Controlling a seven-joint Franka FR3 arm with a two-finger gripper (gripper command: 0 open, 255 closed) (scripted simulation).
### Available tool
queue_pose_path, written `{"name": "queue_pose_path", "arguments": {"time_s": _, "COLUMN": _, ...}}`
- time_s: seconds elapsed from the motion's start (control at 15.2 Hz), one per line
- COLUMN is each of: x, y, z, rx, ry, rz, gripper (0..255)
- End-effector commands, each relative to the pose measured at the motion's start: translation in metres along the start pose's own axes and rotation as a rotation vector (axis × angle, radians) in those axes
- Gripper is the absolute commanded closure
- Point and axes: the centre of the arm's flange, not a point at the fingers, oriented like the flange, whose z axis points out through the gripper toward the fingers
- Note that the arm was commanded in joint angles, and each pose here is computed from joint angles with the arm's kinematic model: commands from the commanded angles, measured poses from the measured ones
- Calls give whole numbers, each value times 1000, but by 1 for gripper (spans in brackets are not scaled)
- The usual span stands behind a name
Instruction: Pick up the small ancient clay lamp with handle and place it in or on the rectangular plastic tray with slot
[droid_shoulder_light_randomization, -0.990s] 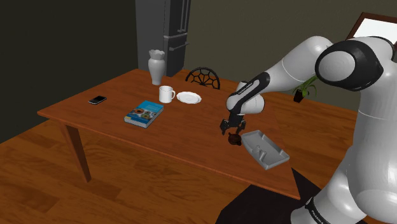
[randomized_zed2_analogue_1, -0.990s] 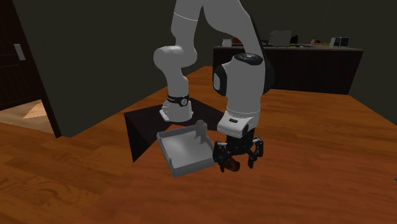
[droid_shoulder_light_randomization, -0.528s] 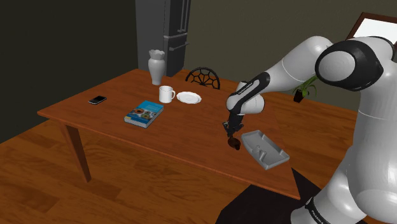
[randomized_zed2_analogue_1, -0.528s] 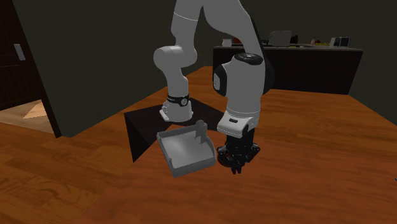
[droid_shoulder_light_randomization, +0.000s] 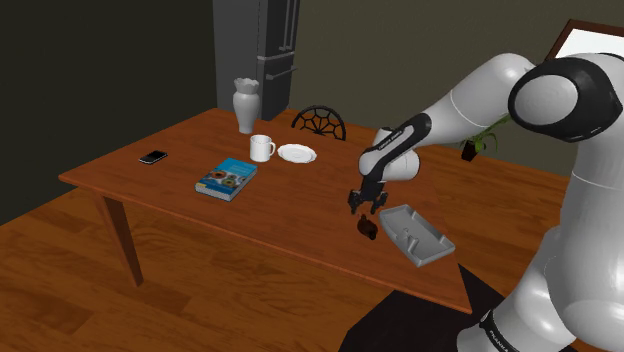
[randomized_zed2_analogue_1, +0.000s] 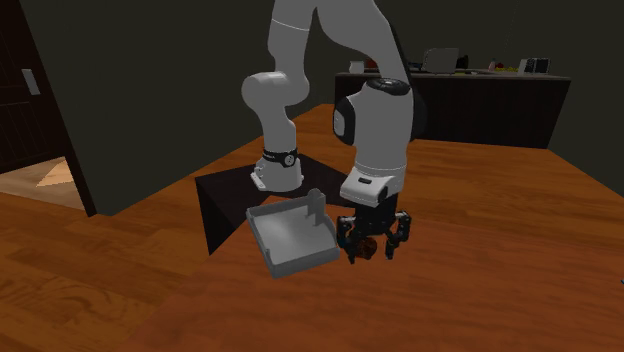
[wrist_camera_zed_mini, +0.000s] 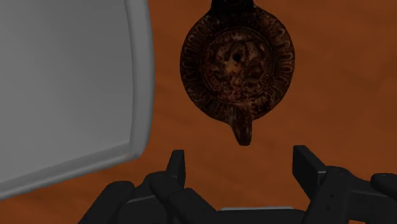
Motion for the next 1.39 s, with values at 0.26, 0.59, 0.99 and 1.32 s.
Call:
{"name": "queue_pose_path", "arguments": {"time_s": 0.26, "x": -81, "y": -3, "z": -18, "rx": -3, "ry": 50, "rz": 70, "gripper": 0}}
{"name": "queue_pose_path", "arguments": {"time_s": 0.59, "x": -96, "y": -4, "z": -6, "rx": -4, "ry": 60, "rz": 83, "gripper": 0}}
{"name": "queue_pose_path", "arguments": {"time_s": 0.99, "x": -95, "y": -4, "z": 18, "rx": -4, "ry": 60, "rz": 83, "gripper": 0}}
{"name": "queue_pose_path", "arguments": {"time_s": 1.32, "x": -95, "y": -4, "z": 18, "rx": -4, "ry": 60, "rz": 83, "gripper": 0}}
